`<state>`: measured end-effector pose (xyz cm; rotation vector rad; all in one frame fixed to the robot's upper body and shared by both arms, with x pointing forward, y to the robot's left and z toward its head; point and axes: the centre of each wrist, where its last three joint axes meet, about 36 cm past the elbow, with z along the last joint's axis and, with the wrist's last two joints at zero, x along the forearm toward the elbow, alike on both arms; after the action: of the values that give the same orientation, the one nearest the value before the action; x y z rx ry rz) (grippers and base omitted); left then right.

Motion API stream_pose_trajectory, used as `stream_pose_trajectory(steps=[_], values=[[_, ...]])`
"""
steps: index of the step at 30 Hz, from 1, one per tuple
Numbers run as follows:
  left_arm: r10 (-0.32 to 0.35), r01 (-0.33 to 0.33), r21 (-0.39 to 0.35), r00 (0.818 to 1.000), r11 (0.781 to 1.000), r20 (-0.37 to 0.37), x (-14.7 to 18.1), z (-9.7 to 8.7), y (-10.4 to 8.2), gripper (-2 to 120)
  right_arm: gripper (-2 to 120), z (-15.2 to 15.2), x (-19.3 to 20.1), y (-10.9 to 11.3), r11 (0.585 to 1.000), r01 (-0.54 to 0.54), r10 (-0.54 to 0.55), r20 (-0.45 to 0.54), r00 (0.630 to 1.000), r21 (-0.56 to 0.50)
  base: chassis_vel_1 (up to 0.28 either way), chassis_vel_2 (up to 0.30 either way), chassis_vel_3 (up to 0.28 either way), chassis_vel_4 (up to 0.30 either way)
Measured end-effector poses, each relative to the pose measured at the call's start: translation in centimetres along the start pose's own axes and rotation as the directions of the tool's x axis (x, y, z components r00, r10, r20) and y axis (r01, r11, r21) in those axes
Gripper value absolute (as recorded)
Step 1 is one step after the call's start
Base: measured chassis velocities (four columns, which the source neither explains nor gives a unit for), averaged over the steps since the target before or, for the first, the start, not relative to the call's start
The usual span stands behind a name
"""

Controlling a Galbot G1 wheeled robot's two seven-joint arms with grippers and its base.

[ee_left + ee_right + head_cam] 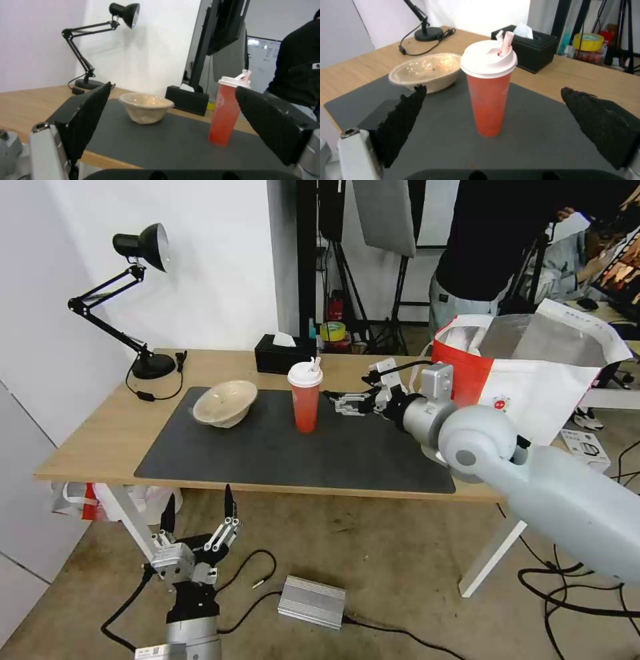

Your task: Pick up the trash from the table and place it into the takeout bag.

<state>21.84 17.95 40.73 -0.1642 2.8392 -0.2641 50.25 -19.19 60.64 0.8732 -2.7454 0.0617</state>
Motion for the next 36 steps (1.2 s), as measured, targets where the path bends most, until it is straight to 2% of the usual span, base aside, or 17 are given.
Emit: stream_pose_trajectory(steps=[19, 36], values=[[-0.001, 0.001, -0.002, 1.000, 1.000, -0.002, 0.0, 0.1, 0.1, 100, 100, 0.2, -5.1, -0.5, 1.000, -0.002, 0.003, -0.030, 1.000, 0.012, 0.000, 0.000, 0.000, 0.000], [0.001, -0.001, -0.002, 1.000, 1.000, -0.004, 0.0, 0.4, 0.1, 100, 100, 0.6, -7.6, -1.5, 1.000, -0.007, 0.008, -0.060, 0.998, 0.019, 0.000, 0.000, 0.000, 0.000]])
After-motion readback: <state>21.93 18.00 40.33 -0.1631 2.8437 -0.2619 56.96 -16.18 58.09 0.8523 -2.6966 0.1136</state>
